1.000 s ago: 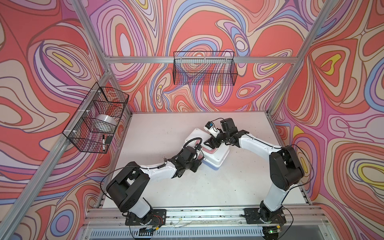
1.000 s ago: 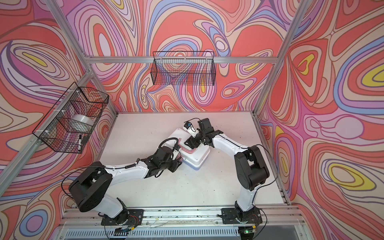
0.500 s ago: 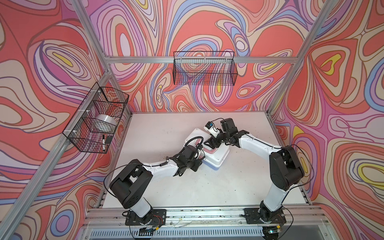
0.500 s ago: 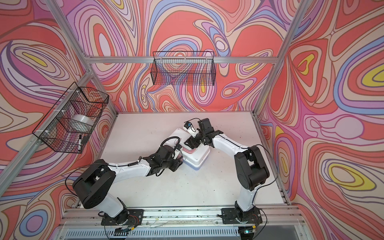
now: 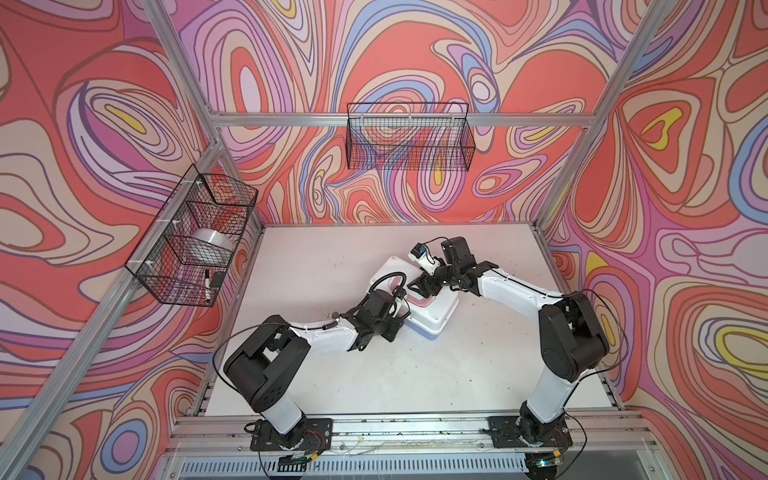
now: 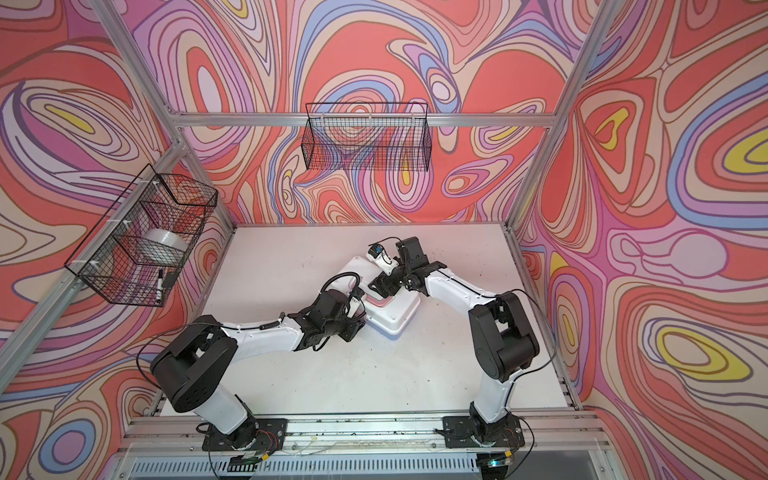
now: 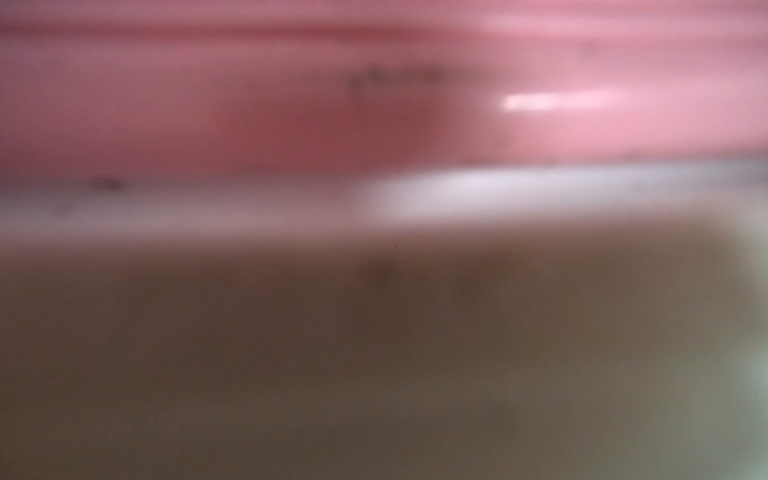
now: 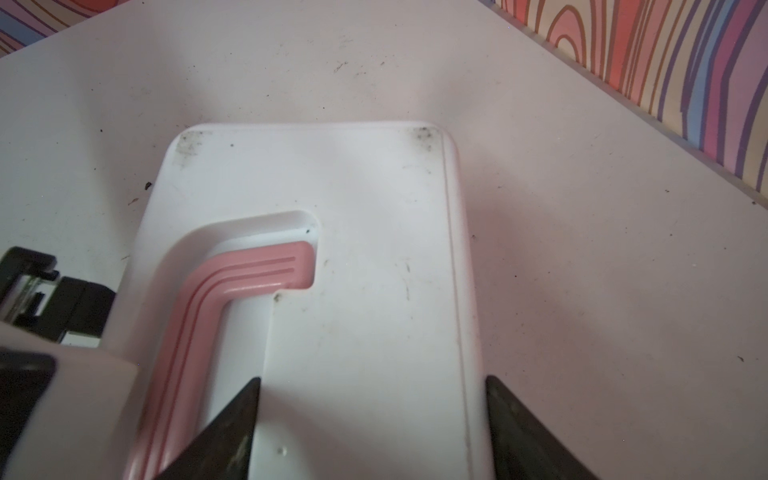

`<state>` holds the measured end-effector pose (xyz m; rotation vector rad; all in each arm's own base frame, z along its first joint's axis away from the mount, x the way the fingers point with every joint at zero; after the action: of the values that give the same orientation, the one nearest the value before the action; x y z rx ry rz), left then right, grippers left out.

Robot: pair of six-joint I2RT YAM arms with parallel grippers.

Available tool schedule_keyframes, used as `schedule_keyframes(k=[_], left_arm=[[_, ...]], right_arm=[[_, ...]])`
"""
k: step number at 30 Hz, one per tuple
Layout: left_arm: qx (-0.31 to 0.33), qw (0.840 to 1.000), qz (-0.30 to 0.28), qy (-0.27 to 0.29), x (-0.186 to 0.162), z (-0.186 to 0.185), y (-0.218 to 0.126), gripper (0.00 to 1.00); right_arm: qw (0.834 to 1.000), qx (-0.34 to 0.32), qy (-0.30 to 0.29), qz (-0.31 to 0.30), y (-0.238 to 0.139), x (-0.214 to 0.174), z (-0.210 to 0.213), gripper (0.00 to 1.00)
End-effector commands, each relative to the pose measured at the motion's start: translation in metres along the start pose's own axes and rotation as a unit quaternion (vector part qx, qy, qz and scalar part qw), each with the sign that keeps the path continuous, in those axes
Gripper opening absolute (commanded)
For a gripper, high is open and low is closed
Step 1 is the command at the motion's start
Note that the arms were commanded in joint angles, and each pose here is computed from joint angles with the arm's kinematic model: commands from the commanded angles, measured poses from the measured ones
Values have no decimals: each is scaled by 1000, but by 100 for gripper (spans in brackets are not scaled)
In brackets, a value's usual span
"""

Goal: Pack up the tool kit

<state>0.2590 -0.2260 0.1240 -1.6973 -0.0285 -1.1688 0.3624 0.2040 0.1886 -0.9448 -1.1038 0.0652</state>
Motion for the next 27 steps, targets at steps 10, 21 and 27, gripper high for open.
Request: schedule_keyframes(k=[10, 21, 27], left_arm=[[21, 984, -175, -16, 58, 13, -15, 35], [33, 984, -171, -27, 47, 15, -24, 43], [39, 986, -157, -42, 42, 16, -27, 52]], right_arm=[[962, 40, 70, 261, 36, -113, 27, 68], [965, 21, 90, 246, 39, -104, 22, 70], [970, 13, 95, 224, 36, -90, 20, 73]])
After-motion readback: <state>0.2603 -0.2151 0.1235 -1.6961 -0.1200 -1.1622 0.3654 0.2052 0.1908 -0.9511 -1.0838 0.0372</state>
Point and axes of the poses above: each gripper's point midway between its finger pads, its own y axis out along the fingers, its own z axis along the line the jaws close on, x = y × z, the point moved 10 cm from there along -y, back along the fingers, and after that the axes turned 6 degrees about y, right-handed, at the moved point
